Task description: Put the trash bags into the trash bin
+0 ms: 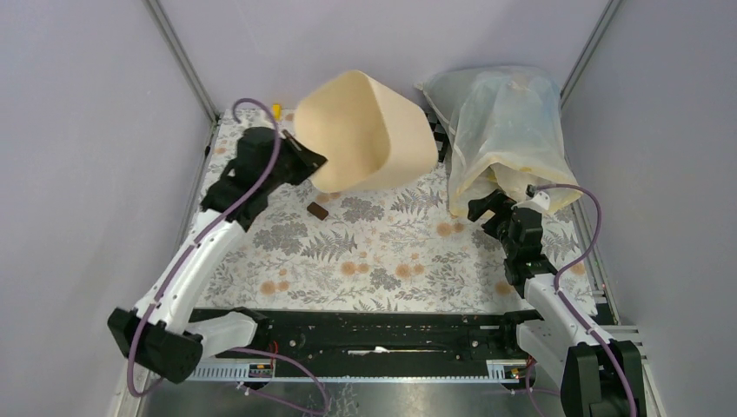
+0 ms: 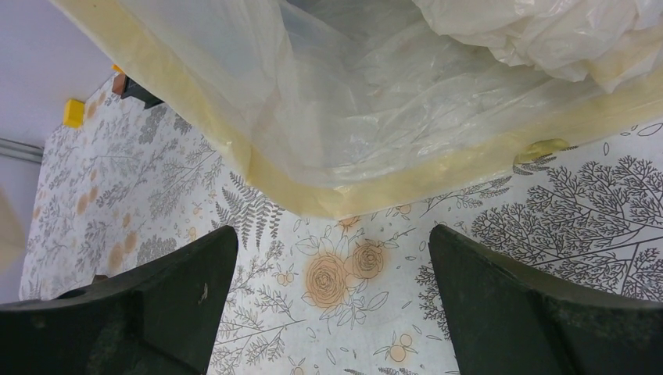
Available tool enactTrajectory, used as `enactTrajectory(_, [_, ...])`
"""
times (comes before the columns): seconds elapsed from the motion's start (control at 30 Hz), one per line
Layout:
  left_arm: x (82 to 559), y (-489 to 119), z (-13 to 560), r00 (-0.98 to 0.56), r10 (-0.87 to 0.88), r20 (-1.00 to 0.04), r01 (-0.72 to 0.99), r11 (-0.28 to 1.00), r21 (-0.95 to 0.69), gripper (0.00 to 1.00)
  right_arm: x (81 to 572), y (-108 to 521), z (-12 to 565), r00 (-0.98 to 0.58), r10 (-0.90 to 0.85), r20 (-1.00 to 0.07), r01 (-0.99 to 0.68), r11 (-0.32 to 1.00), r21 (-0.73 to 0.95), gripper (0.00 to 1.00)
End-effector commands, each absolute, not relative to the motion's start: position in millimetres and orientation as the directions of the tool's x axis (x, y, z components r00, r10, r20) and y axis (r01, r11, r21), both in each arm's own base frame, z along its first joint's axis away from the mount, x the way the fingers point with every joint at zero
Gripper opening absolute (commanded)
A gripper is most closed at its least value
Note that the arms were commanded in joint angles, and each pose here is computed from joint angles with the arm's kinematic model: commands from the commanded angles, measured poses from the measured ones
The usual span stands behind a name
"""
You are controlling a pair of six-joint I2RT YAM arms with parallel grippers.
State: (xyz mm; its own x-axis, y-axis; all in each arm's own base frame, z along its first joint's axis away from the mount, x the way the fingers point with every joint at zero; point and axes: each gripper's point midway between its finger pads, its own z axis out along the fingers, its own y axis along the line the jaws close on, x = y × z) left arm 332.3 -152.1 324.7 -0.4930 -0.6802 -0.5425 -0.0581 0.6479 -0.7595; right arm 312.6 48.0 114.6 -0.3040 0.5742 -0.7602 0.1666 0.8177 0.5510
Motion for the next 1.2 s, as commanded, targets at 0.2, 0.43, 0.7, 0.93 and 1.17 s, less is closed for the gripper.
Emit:
enactTrajectory(0.2, [344, -234, 300, -0.542, -0.471, -0.696, 0.033, 0.815, -0.578, 0.0, 318, 56, 132, -0.278, 0.553, -0.785, 0.087, 0.829, 0.553, 1.0])
enactTrajectory(0.43, [338, -233, 291, -0.55, -0.445, -0.707, 0.039, 0.832, -0.553, 0.0, 318, 56, 132, -0.284, 0.552, -0.784, 0.089, 0.829, 0.552, 1.0])
enactTrajectory(0.7, [333, -214, 294, -0.545, -0.393, -0.741, 0.002, 0.883, -0.47, 0.04, 318, 57, 133, -0.282, 0.548, -0.787, 0.076, 0.831, 0.552, 1.0])
enactTrajectory(0.93, [328, -195, 300, -0.537, -0.358, -0.764, -0.036, 0.915, -0.403, 0.04, 316, 72, 139, -0.301, 0.53, -0.793, -0.021, 0.828, 0.561, 1.0])
enactTrajectory(1.17, [326, -195, 292, -0.615, -0.299, -0.73, -0.04, 0.936, -0.349, 0.09, 316, 72, 140, -0.297, 0.529, -0.795, -0.023, 0.828, 0.56, 1.0])
